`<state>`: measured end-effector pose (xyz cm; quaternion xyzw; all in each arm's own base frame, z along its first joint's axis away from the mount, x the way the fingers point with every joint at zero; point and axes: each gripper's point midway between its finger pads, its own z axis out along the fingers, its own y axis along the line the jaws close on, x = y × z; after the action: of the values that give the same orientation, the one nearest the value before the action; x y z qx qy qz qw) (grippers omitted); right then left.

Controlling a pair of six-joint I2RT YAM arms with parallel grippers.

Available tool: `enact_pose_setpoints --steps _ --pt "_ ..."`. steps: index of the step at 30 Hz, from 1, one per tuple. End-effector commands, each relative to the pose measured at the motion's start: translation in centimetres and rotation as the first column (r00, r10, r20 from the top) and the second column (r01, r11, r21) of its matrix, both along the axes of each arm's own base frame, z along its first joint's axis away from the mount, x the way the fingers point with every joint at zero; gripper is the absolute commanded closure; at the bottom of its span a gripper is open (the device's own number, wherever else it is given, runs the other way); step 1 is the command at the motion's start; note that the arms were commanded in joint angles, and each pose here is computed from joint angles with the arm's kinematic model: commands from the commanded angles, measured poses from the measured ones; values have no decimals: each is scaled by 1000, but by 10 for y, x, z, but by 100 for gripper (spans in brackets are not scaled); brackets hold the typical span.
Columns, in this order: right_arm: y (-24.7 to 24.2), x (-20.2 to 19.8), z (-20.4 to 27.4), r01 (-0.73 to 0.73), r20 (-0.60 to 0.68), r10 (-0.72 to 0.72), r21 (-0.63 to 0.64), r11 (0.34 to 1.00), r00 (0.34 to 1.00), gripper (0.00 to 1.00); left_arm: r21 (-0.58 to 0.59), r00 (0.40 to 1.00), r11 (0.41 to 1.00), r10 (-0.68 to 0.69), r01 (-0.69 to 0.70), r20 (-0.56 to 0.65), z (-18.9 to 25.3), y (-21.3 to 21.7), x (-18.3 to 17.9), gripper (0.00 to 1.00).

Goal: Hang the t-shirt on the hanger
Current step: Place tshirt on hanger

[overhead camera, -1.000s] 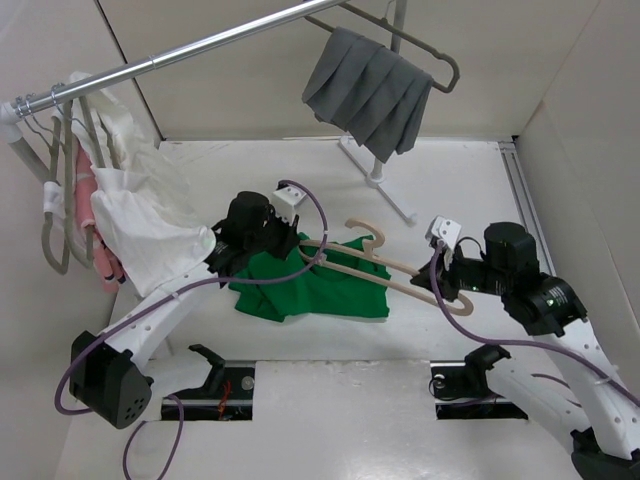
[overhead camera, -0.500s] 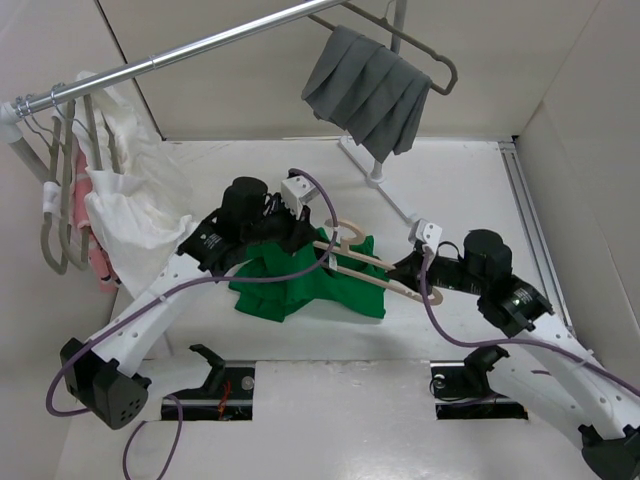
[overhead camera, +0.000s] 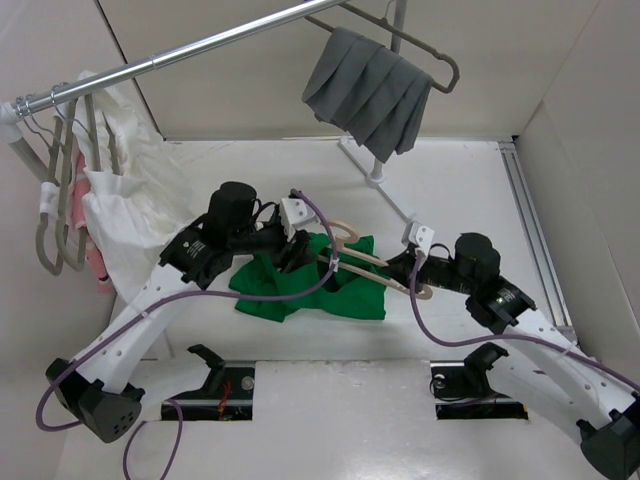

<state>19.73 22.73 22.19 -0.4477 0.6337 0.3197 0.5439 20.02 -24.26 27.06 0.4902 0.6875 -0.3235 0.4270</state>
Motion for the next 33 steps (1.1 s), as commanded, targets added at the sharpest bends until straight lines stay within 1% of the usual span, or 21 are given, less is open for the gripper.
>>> enact_pose_setpoints --steps 1,2,4,6,8,9,10,14,16,17,19,21,22,24,25,27,28,29,30,31,33 --pt "6 5 2 -33 67 31 28 999 997 100 15 968 996 -85 84 238 33 7 -2 51" --pt "7 2 -3 -46 55 44 24 999 998 100 26 960 999 -49 44 276 37 12 5 48" --pt "5 -1 -15 -46 43 45 18 999 998 100 37 943 999 -38 27 330 42 15 10 43" --pt "4 -2 -14 -44 45 43 27 999 998 100 71 918 997 -35 7 395 42 20 18 33" --pt "3 -2 -10 -36 59 34 33 999 998 100 132 914 991 -56 3 401 20 23 25 26" --pt "2 -3 -8 -36 67 33 38 999 997 100 203 892 979 -104 15 440 9 27 30 24" --pt "2 -3 -8 -36 67 33 38 999 997 100 243 899 970 -118 13 422 -9 30 32 22" --pt "3 -4 -6 -45 74 42 44 998 996 100 300 900 954 -140 10 414 -48 40 47 18" --pt "4 -2 -11 -45 56 43 33 998 998 100 322 907 947 -147 13 395 -67 42 57 18" --pt "5 -3 -11 -55 65 53 30 998 996 100 342 897 939 -176 30 405 -71 42 60 18" --pt "5 -2 -14 -55 55 54 25 998 997 100 365 909 930 -184 38 373 -85 42 68 18" --pt "6 -1 -17 -57 55 56 17 998 997 100 380 907 922 -224 78 356 -87 38 68 18" --pt "6 0 -14 -57 65 55 22 998 996 100 427 902 894 -289 134 321 -102 40 63 18" --pt "7 0 -12 -57 73 55 26 998 996 100 447 884 876 -345 182 316 -110 38 62 19" --pt "7 0 -12 -57 73 55 26 998 996 100 447 876 872 -364 201 316 -112 36 62 21" --pt "8 -1 -8 -68 80 65 32 997 995 100 447 867 864 -393 233 306 -122 32 61 28" --pt "8 0 -10 -68 72 65 28 997 995 100 444 871 861 -398 247 288 -127 31 61 36" --pt "8 0 -10 -68 72 65 28 997 995 100 437 870 863 -402 255 287 -127 29 59 46" --pt "8 0 -10 -68 72 65 28 997 995 100 413 864 868 -413 276 290 -119 25 57 66" --pt "8 0 -10 -68 72 65 28 997 995 100 401 861 870 -418 287 291 -115 22 55 74" --pt "9 2 -11 -68 72 65 28 997 995 100 353 851 874 -441 334 286 -103 15 45 83"
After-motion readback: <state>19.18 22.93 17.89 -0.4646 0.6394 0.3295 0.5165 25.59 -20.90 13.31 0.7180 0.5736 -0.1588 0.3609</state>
